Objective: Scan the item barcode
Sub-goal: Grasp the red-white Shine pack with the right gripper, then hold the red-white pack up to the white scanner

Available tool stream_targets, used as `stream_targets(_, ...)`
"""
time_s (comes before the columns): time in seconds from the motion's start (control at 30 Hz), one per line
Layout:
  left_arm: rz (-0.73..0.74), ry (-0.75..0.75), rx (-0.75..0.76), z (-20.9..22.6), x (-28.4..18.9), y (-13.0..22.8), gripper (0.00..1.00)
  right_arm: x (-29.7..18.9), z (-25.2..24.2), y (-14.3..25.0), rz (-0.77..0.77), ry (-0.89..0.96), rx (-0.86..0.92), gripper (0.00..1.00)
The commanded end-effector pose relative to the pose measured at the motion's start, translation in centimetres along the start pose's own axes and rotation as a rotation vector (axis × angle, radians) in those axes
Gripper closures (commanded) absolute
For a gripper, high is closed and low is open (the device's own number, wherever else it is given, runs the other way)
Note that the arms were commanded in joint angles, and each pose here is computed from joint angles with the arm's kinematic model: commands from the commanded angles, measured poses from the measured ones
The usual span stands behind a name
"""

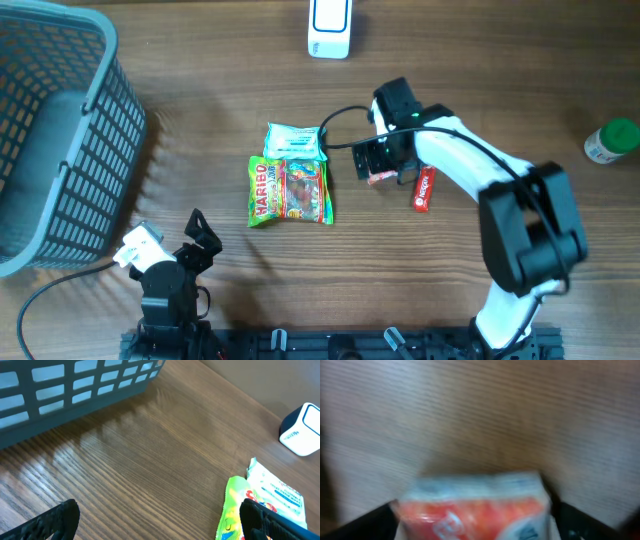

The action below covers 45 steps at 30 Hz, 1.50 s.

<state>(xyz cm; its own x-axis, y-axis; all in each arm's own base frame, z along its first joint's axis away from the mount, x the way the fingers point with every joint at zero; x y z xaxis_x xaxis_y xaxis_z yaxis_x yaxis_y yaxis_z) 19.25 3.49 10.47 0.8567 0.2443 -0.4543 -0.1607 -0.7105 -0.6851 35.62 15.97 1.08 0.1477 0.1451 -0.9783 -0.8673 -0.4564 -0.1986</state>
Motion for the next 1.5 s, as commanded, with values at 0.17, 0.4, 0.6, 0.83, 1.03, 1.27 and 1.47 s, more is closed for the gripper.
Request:
stream_targets(0.17, -0.005, 0.002, -0.009, 0.0, -0.1, -0.1, 0.0, 4.1, 0.0, 3.2, 0.149, -0.008, 0.049, 0.0)
stream_targets(0.4, -0.005, 0.002, -0.009, 0.0, -0.1, -0.1, 0.0, 2.5, 0.0, 2.8, 0.194, -0.009, 0.075, 0.27)
stream_targets(0.6, -0.005, 0.002, -0.009, 0.0, -0.1, -0.1, 0.0, -0.4, 0.1, 0.7, 0.197, -0.008, 0.086, 0.36)
stream_targets(0.83, -0.005, 0.002, -0.009, 0.0, -0.1, -0.1, 0.0, -5.7, 1.0, -0.7, 0.248, -0.045, 0.143, 0.36)
stream_targets(1.03, -0.005, 0.002, -0.009, 0.0, -0.1, -0.1, 0.0, -9.3, 3.9, -0.2, 0.319, -0.207, 0.178, 0.35)
stream_targets(1.27, -0.004, 0.002, -0.009, 0.0, -0.1, -0.1, 0.0, -10.3, 6.3, 0.3, 0.365, -0.346, 0.257, 0.36)
stream_targets(1.47, -0.004, 0.002, -0.009, 0.0, -0.1, -0.1, 0.0, -9.0, 6.2, -3.7, 0.191, -0.325, 0.248, 0.37)
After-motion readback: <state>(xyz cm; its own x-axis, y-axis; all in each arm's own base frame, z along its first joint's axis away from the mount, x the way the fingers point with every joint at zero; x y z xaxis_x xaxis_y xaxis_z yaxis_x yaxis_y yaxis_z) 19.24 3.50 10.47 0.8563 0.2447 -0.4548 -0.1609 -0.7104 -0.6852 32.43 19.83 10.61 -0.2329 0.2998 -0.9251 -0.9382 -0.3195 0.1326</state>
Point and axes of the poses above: each gripper's point midway between its finger pads, its own x axis out along the fingers, its own z axis along the line the jaws close on, y = z × x, the point moved 1 cm from there along -x, back along the fingers, and after that the axes turned 14 degrees about -x, right-handed, at the moved point
